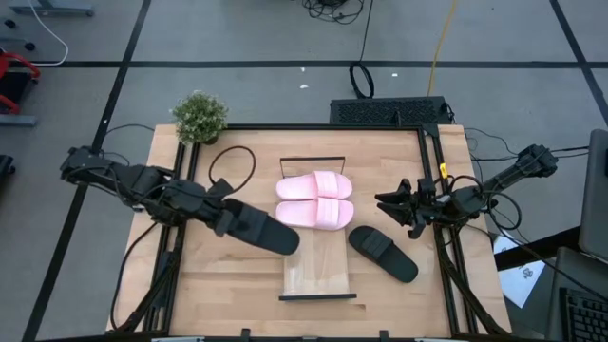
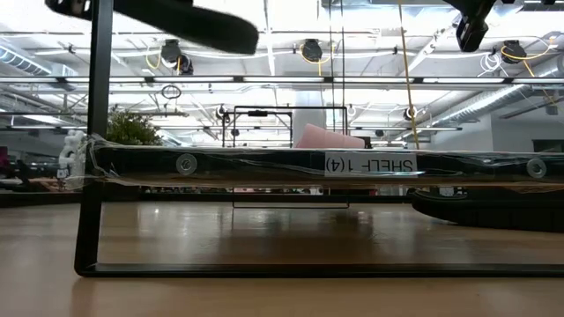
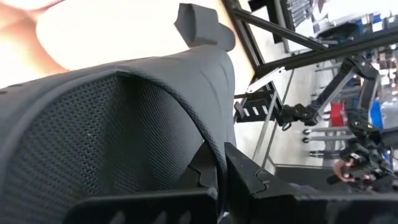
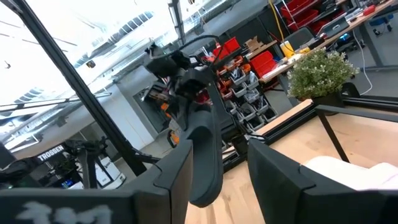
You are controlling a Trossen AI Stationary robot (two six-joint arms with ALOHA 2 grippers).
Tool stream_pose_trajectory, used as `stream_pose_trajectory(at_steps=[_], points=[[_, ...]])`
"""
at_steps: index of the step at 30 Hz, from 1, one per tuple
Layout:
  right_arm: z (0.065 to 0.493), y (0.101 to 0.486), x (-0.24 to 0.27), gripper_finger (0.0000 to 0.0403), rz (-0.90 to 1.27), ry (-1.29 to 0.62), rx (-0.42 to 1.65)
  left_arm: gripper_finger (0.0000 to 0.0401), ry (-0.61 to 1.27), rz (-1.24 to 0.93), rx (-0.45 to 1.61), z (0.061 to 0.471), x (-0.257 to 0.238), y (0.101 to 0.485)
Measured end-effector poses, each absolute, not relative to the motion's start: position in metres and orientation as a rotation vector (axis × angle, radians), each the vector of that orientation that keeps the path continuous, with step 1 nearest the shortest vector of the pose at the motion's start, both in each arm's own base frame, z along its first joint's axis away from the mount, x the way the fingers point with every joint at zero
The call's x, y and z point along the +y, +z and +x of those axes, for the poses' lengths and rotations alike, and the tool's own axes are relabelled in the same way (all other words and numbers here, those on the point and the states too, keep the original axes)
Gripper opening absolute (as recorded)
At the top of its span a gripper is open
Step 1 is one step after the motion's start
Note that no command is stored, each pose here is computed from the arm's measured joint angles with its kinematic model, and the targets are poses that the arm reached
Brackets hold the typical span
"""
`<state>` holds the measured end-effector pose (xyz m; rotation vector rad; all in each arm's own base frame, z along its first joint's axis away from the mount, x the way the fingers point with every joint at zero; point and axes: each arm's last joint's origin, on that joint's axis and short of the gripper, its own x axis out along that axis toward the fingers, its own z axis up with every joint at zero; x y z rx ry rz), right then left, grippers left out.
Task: Pick and place slides into the shelf
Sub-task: Put the left black slide on the shelf
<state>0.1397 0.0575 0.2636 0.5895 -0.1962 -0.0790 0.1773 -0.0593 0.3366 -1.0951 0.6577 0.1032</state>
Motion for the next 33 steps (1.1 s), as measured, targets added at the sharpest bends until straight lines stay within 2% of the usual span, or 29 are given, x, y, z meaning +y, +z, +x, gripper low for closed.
stream_pose_trajectory(at_steps=[14, 25, 33], points=[[0.14, 0.266, 0.058, 0.0141, 0.579, -0.071, -0.216, 0.0, 0.056, -0.954, 0.664, 0.223, -0.074, 0.369], [0.148, 0.259, 0.069, 0.0141, 0.644, 0.144, -0.122, 0.0, -0.039, -0.889, 0.685, 0.271, -0.073, 0.39], [0.151, 0.255, 0.075, 0.0141, 0.724, 0.279, -0.046, 0.0, -0.054, -0.882, 0.701, 0.303, -0.07, 0.39]])
